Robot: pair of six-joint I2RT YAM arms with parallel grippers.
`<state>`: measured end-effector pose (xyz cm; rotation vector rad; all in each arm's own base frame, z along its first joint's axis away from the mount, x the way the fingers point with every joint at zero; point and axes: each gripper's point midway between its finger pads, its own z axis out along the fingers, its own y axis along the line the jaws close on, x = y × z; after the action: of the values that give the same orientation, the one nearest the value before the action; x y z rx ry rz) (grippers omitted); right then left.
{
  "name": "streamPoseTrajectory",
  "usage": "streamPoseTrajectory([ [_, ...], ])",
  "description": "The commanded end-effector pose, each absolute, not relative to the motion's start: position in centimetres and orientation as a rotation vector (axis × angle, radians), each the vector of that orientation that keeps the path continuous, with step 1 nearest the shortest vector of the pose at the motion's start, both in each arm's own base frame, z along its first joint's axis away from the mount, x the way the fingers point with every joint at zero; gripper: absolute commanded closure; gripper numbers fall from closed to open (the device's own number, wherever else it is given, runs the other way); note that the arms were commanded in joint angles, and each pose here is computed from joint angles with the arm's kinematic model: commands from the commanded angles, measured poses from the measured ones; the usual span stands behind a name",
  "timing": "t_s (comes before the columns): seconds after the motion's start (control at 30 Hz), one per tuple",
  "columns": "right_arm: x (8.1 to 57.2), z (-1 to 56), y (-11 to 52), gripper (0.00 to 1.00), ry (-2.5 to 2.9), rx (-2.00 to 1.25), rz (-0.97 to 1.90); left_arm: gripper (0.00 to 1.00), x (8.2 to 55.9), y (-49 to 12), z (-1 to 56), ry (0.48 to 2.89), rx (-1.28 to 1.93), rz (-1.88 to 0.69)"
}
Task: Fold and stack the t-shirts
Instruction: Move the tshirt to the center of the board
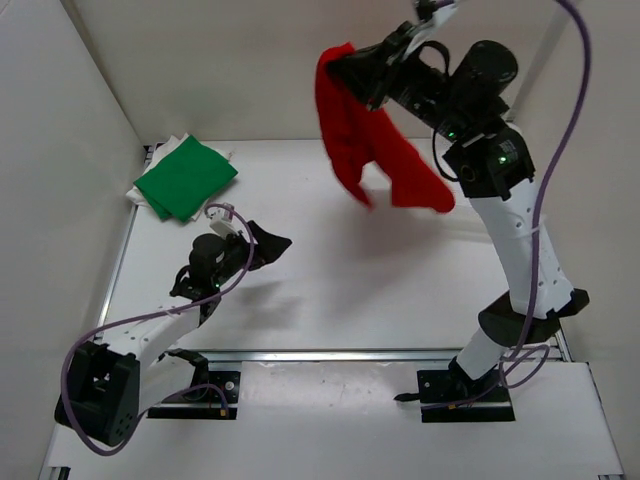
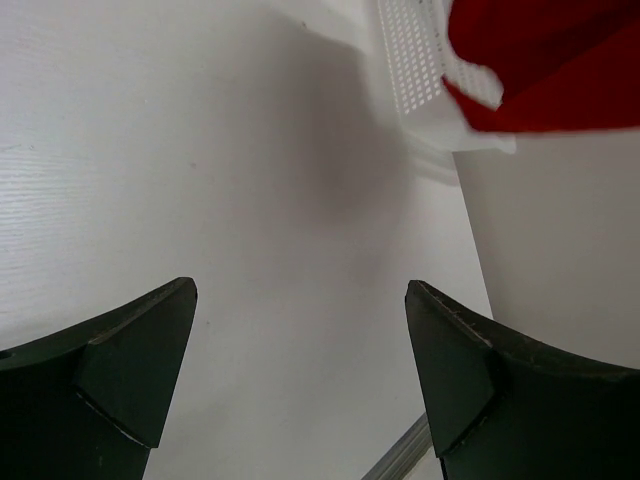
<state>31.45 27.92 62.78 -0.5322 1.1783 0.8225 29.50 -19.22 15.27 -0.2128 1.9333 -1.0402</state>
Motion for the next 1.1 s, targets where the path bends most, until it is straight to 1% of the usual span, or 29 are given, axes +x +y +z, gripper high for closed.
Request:
streamPoseTrajectory([
  [0.0, 28.3, 63.7, 31.2, 1.00, 1.091, -0.632, 0.949, 0.09, 29.5, -17.6, 15.4, 1.907, -0.259, -1.010],
  [0.1, 27.7, 64.5, 31.2, 1.00, 1.056, -0.645, 1.027, 0.09, 29.6, -16.9, 15.6, 1.895, -0.269, -0.988],
  [0.2, 29.7, 62.4, 30.5, 1.00, 1.126, -0.640, 1.087, 0.09, 29.4, -16.6, 15.6, 1.895, -0.278, -0.974],
  [0.27, 33.1, 57.9, 28.8, 1.00, 1.258, -0.583, 1.059, 0.10, 29.4, -16.0, 15.2, 1.894, -0.296, -0.941],
  [0.3, 32.4, 58.1, 27.6, 1.00, 1.218, -0.585, 1.065, 0.09, 29.4, -15.6, 14.7, 1.902, -0.326, -0.937],
  [0.33, 34.5, 54.1, 26.9, 1.00, 1.267, -0.556, 1.110, 0.09, 29.7, -14.9, 15.1, 1.876, -0.343, -0.929],
  [0.37, 35.2, 50.8, 25.1, 1.00, 1.295, -0.509, 1.144, 0.10, 29.8, -14.2, 15.3, 1.855, -0.363, -0.917],
  [0.4, 35.1, 49.8, 23.7, 1.00, 1.306, -0.466, 1.144, 0.11, 29.8, -13.9, 15.2, 1.853, -0.384, -0.912],
  [0.5, 38.8, 38.1, 18.2, 1.00, 1.504, -0.244, 1.134, 0.10, 30.3, -13.3, 16.3, 1.819, -0.382, -0.856],
  [0.57, 41.0, 33.5, 16.6, 1.00, 1.606, -0.152, 1.087, 0.09, 30.8, -13.9, 16.4, 1.831, -0.362, -0.849],
  [0.6, 42.4, 31.7, 16.1, 0.97, 1.645, -0.138, 1.050, 0.09, 31.4, -14.1, 15.7, 1.856, -0.359, -0.836],
  [0.63, 43.7, 28.4, 15.6, 0.92, 1.748, -0.058, 1.024, 0.09, 31.9, -14.5, 16.2, 1.859, -0.339, -0.834],
  [0.67, 44.8, 28.0, 14.9, 0.88, 1.784, -0.034, 0.971, 0.09, 32.5, -15.4, 16.0, 1.882, -0.318, -0.839],
  [0.7, 45.6, 27.1, 14.9, 0.79, 1.829, -0.030, 0.942, 0.10, 32.7, -16.1, 14.2, 1.952, -0.308, -0.834],
  [0.73, 46.4, 26.2, 14.4, 0.61, 1.861, 0.008, 0.896, 0.10, 33.3, -16.7, 14.5, 1.963, -0.278, -0.827],
  [0.77, 46.8, 25.7, 14.2, 0.53, 1.900, 0.028, 0.822, 0.11, 33.6, -16.8, 13.4, 2.012, -0.283, -0.810],
  [0.8, 47.2, 26.0, 14.0, 0.51, 1.909, 0.028, 0.726, 0.12, 33.3, -17.1, 12.4, 2.045, -0.278, -0.799],
  [0.87, 46.0, 24.8, 15.6, 0.49, 1.961, -0.020, 0.612, 0.11, 33.2, -16.1, 11.9, 2.040, -0.309, -0.748],
  [0.9, 45.6, 24.0, 15.2, 0.50, 1.987, -0.003, 0.555, 0.11, 33.1, -15.5, 11.6, 2.037, -0.317, -0.714],
  [0.97, 43.9, 21.8, 16.4, 0.64, 2.026, -0.017, 0.505, 0.11, 32.9, -14.3, 11.1, 2.045, -0.337, -0.641],
  [1.0, 42.8, 20.4, 17.1, 0.66, 2.042, -0.035, 0.487, 0.11, 32.4, -13.9, 10.0, 2.078, -0.336, -0.609],
  [1.03, 41.5, 18.2, 17.6, 0.80, 2.081, -0.061, 0.473, 0.11, 32.2, -13.7, 9.5, 2.096, -0.338, -0.595],
  [1.07, 40.4, 16.4, 18.7, 0.89, 2.120, -0.110, 0.470, 0.11, 31.9, -13.6, 8.5, 2.131, -0.332, -0.578],
])
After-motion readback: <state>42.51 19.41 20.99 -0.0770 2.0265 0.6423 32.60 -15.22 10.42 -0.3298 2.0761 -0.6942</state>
